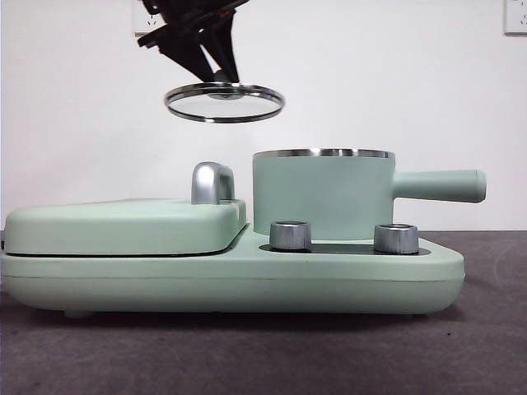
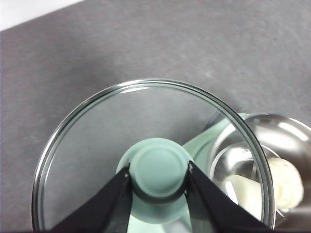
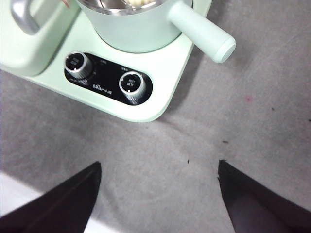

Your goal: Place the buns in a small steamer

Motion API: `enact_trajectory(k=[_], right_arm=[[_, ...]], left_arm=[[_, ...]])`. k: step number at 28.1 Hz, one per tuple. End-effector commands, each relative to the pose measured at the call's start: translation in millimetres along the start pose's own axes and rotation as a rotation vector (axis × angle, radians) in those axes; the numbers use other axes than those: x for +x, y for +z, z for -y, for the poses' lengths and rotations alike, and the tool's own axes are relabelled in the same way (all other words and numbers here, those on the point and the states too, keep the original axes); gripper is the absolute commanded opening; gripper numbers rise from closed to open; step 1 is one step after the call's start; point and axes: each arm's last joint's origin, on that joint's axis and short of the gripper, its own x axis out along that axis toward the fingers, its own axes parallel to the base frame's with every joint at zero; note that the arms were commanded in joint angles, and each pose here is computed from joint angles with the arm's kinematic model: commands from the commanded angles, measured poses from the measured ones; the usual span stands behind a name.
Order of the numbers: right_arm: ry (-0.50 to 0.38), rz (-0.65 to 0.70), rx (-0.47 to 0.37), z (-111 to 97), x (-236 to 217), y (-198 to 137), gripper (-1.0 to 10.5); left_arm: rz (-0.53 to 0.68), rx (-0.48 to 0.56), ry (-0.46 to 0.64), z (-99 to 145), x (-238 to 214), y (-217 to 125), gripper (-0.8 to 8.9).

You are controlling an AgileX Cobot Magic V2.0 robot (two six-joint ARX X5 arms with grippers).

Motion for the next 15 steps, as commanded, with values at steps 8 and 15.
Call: enact_trajectory(k=[8, 15], right_arm=[[0.067, 0.281, 0.003, 10, -33, -52, 3.8], [0.072, 0.307, 0.002, 11, -37, -56, 3.8]], left_arm=[[0.034, 0.146, -0.167, 57, 1, 8, 0.55], [-0.012, 0.206, -0.300, 85, 23, -8, 0.11]])
